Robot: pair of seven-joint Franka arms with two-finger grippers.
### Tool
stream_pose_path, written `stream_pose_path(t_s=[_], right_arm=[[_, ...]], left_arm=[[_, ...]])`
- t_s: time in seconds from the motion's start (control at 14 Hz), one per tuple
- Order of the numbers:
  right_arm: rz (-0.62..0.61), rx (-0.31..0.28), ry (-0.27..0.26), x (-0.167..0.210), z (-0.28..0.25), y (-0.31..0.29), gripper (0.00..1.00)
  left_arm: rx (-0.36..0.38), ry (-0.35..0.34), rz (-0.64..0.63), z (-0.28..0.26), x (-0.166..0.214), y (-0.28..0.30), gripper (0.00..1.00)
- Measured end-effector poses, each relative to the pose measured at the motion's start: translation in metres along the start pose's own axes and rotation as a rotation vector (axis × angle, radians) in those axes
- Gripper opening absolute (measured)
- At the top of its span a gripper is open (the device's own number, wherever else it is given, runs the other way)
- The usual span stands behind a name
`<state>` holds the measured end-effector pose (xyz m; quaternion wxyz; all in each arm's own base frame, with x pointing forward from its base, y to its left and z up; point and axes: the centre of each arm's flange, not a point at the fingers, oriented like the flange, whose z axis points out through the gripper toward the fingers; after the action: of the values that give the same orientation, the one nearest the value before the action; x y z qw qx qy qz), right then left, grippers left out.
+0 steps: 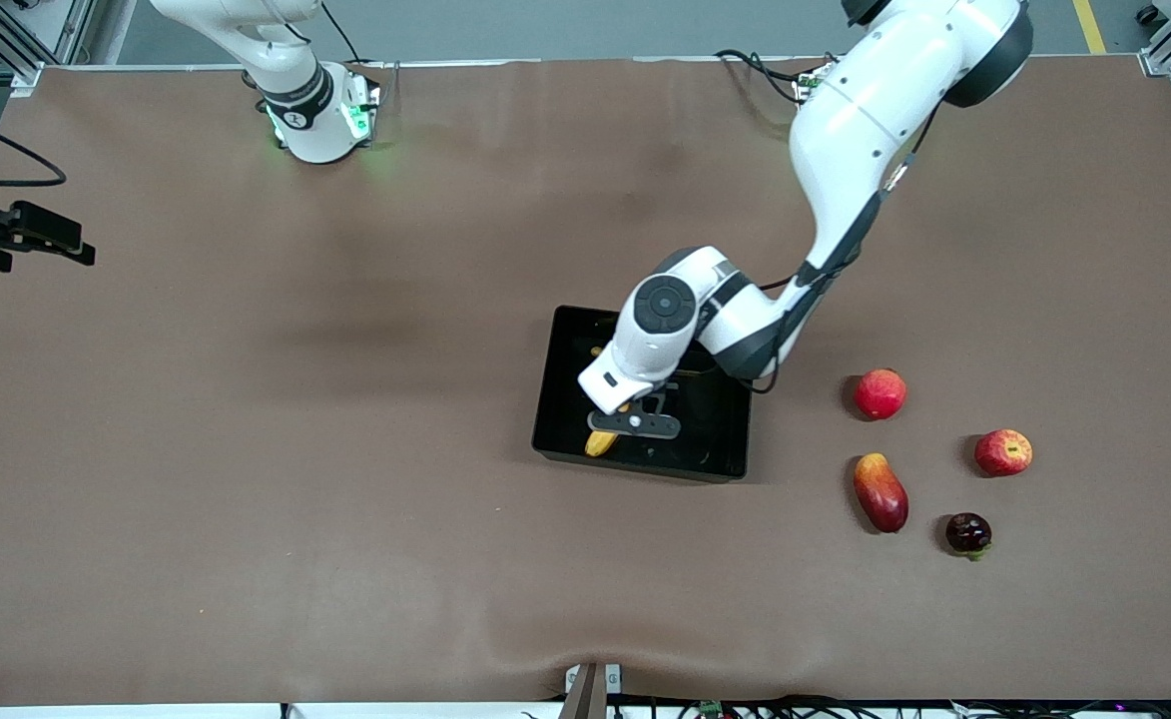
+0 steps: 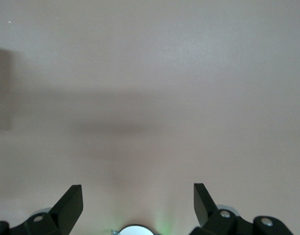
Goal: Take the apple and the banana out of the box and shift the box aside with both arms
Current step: 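Lower the left gripper and grasp the yellow banana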
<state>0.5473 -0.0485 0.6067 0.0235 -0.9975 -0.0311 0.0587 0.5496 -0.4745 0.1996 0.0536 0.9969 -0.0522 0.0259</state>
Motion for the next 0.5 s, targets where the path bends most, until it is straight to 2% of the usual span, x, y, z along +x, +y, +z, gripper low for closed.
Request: stream_pose_path(t_s=[0.21,0.5], right_arm=[[-0.007,-0.001,0.000,0.001,0.001,-0.004,1.00],[-0.005,0.000,-0.012,0.005,0.008,-0.003,1.00]], left_arm=[[0.028,0.004,0.028,0.025,-0.017,0.017,1.00],[0.033,0.006,0.042,0.029,-0.023,0.025,0.98]])
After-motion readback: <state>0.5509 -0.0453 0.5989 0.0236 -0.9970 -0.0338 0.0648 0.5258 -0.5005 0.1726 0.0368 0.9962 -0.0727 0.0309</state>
